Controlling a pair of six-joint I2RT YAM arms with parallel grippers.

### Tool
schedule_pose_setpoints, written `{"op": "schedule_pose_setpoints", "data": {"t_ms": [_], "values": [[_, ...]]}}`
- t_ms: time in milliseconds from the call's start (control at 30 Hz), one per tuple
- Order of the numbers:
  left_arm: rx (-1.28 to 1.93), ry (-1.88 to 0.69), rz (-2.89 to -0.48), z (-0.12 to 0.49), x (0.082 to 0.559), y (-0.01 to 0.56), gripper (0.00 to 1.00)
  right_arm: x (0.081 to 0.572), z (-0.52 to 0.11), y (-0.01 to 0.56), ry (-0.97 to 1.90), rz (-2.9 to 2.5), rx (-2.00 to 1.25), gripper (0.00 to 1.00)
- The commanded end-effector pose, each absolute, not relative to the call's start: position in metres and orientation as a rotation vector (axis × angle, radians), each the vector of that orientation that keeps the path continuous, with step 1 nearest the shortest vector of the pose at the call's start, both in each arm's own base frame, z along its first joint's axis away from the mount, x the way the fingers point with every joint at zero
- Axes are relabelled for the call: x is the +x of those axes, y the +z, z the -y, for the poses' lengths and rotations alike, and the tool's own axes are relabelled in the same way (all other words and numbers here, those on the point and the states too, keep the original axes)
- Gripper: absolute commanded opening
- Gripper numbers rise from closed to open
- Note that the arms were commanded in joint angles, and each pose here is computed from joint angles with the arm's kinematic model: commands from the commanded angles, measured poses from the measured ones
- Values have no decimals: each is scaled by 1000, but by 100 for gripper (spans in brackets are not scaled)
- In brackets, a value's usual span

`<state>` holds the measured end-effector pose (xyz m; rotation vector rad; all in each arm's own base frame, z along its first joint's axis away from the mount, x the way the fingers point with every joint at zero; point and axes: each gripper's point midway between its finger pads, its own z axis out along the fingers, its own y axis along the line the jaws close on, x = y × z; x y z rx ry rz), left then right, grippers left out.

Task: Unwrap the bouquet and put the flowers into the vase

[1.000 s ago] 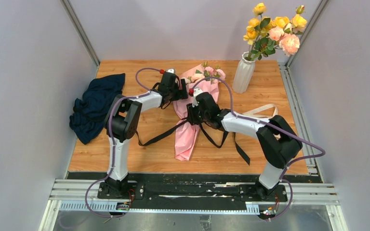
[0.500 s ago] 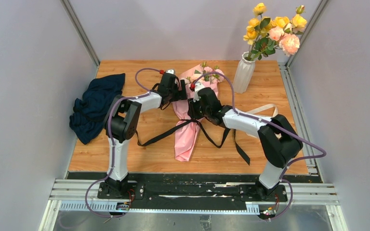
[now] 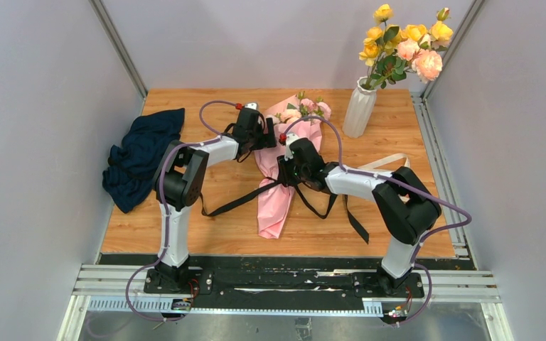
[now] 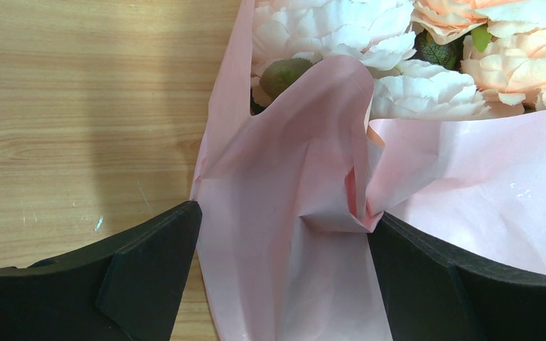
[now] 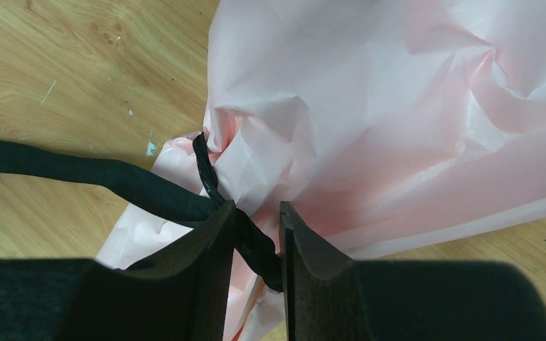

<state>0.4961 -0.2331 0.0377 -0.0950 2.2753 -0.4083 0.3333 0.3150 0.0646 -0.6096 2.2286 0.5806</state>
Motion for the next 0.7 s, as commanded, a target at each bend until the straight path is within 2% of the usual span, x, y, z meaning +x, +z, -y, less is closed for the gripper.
{"op": "schedule_pose_setpoints", "data": {"t_ms": [0,367,667], "values": [[-102,-293,-2474,211,459,-23,100,327,-324,70,612,-2221,-642,32],[-107,-294,-2470,210,459,-25,100,323,-339,92,612,-2172,-696,35],[-102,-290,-2473,209,457,-25,100,316,-344,69,618,-2223,-728,37]]}}
